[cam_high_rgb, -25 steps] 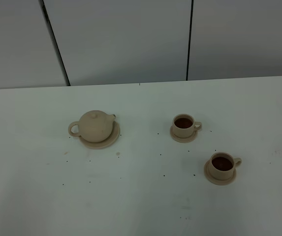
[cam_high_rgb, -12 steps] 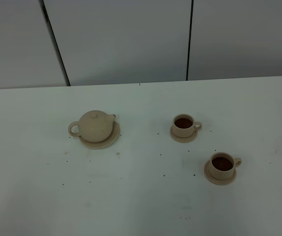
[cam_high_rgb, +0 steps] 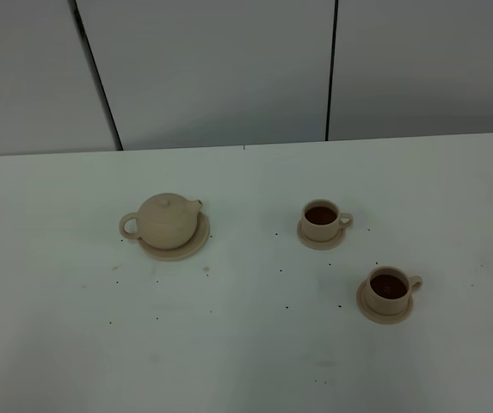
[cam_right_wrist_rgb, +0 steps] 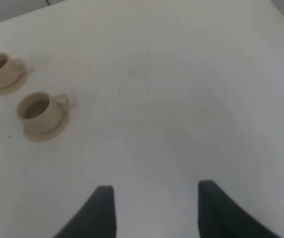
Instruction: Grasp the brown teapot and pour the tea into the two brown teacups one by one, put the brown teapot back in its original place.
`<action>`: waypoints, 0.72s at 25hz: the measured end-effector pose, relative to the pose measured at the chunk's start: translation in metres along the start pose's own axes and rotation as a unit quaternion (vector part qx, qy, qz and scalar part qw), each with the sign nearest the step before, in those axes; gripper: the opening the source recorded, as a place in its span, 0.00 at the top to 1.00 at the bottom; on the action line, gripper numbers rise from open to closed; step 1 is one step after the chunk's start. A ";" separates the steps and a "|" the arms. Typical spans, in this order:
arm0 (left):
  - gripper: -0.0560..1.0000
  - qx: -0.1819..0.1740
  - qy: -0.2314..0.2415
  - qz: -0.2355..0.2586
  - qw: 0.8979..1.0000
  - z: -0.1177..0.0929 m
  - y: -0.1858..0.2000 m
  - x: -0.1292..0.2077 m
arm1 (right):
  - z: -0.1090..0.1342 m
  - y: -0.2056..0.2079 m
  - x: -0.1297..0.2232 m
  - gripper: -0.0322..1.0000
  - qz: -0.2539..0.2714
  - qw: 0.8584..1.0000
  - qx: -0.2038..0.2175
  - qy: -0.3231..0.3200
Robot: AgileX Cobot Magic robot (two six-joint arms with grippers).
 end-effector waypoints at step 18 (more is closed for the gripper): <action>0.54 0.000 0.000 0.000 1.000 0.000 0.000 0.000 | 0.000 0.000 0.000 0.60 0.000 1.000 0.000 0.000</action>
Point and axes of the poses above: a point on each arm's last joint axis where the gripper is mounted, y pointing back along that axis away from the gripper, z along the wrist's bending axis when the last joint is at zero, x = y × z, the point moved 10 cm from there along -y, pointing out along that axis toward the gripper, and after that the axes turned 6 degrees about y, right-handed, at the moved point
